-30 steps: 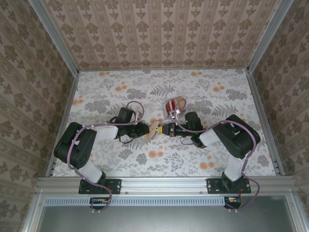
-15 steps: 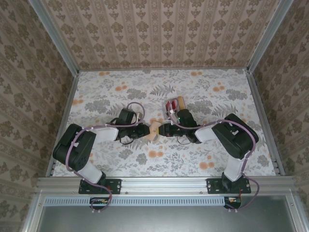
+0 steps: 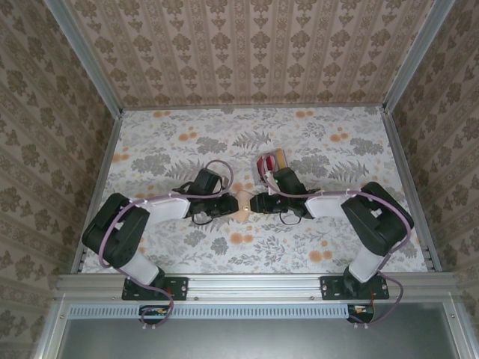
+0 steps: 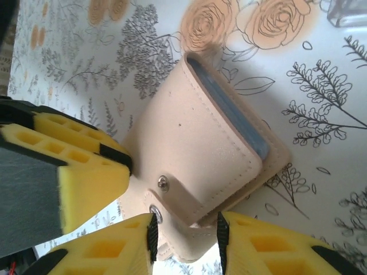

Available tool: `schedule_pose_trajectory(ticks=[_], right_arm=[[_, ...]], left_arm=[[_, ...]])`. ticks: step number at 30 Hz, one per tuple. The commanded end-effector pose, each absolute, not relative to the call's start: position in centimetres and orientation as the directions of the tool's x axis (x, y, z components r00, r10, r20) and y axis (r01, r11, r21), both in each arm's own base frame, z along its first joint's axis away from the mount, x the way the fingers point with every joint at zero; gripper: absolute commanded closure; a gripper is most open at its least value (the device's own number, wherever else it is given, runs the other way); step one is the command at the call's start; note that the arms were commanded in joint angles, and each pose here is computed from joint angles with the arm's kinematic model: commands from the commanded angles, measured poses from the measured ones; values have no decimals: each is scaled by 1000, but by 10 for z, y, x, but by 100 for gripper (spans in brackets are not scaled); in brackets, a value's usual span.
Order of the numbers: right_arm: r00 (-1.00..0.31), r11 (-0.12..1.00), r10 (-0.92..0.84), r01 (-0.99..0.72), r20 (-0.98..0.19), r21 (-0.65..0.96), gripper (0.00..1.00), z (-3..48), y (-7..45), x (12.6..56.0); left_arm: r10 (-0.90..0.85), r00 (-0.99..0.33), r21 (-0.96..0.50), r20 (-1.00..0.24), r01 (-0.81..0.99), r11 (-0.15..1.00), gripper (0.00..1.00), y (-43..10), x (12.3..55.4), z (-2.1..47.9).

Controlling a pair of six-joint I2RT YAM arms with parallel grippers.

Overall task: Put the credit cards into the card holder
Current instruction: Rotate the card holder at the center of the table.

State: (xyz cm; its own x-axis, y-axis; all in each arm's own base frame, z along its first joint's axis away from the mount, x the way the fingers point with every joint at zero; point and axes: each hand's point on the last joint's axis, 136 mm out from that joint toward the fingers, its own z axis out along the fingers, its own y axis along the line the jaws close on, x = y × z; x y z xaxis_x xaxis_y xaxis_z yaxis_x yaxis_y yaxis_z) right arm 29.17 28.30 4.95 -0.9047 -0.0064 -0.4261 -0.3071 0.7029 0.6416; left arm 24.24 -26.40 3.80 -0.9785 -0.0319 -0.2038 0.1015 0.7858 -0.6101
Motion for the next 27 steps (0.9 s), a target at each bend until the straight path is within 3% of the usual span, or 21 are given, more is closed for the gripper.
schedule_pose_trajectory(ticks=[1,8,12,14,16,18,27], right_arm=[[-887,734,1,-313,-462,602,61,71,269,292],[-905,772,8,-265,-426,577,61,74,252,279],[-924,765,29,-225,-381,603,68,60,251,271],[-928,758,44,-210,-369,618,76,54,253,271],[-934,753,48,-198,-353,627,88,48,257,274],[-940,758,50,-184,-337,626,92,42,261,280],[-952,780,34,-166,-306,604,93,20,282,314]], left_arm=[[-19,-981,-541,-192,89,836,74,-247,238,50],[-18,-970,-499,-244,110,859,69,-229,273,71],[1,-975,-492,-223,113,863,70,-229,286,59],[9,-979,-512,-205,115,851,71,-236,286,54],[9,-982,-540,-187,111,834,72,-244,283,48],[13,-985,-543,-174,107,833,73,-247,278,41],[-12,-992,-526,-129,58,848,76,-237,236,17]])
